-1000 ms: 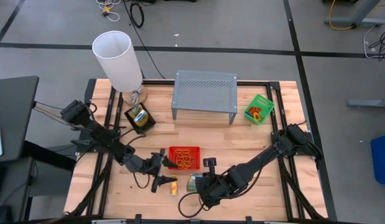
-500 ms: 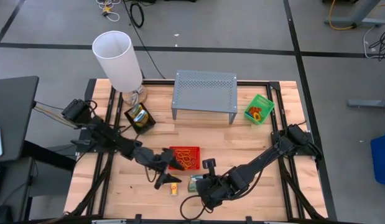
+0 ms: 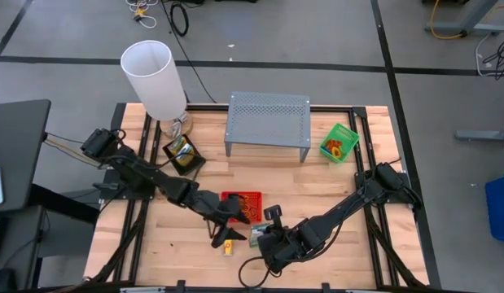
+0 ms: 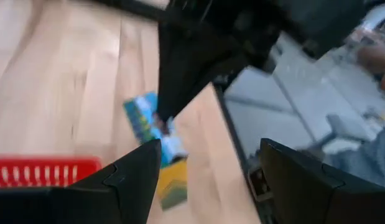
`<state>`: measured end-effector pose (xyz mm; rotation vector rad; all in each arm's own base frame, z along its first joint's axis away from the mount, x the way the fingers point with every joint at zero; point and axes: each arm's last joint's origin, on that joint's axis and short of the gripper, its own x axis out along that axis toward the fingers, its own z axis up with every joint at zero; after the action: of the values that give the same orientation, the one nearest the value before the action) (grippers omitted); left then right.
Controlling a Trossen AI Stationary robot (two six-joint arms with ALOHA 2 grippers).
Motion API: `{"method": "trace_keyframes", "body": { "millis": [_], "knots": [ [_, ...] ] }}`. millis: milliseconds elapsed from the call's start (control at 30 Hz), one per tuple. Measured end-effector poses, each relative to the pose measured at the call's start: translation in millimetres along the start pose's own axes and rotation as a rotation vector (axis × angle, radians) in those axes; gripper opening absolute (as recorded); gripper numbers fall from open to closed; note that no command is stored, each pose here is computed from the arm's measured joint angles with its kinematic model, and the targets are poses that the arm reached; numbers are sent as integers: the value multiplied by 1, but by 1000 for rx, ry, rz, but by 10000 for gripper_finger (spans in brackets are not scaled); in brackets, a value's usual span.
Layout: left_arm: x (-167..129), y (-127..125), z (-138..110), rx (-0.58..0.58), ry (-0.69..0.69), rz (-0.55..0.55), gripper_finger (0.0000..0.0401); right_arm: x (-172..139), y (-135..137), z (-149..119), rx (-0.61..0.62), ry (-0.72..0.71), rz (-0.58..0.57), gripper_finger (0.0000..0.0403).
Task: Pick & Place Office Desk Supplies
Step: Put the crayons box into the black bin
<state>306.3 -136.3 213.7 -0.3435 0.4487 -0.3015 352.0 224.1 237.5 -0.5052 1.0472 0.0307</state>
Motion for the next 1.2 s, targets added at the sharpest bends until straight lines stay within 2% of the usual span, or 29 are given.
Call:
{"method": "trace_keyframes", "body": {
  "millis": [167,367,600,900,1200],
  "knots": [
    [2,-6,18,-22,121,65,278,0,0,0,-23,1,-1,0],
    [0,-6,39,-34,148,108,278,0,0,0,-55,1,-2,0],
    [2,10,40,-84,186,103,287,0,-1,-1,-124,6,-24,0],
    [27,40,23,-197,297,85,296,2,-5,-3,-183,33,-51,0],
    [35,40,43,-199,265,31,296,3,-7,-3,-204,37,-47,0]
  ]
}}
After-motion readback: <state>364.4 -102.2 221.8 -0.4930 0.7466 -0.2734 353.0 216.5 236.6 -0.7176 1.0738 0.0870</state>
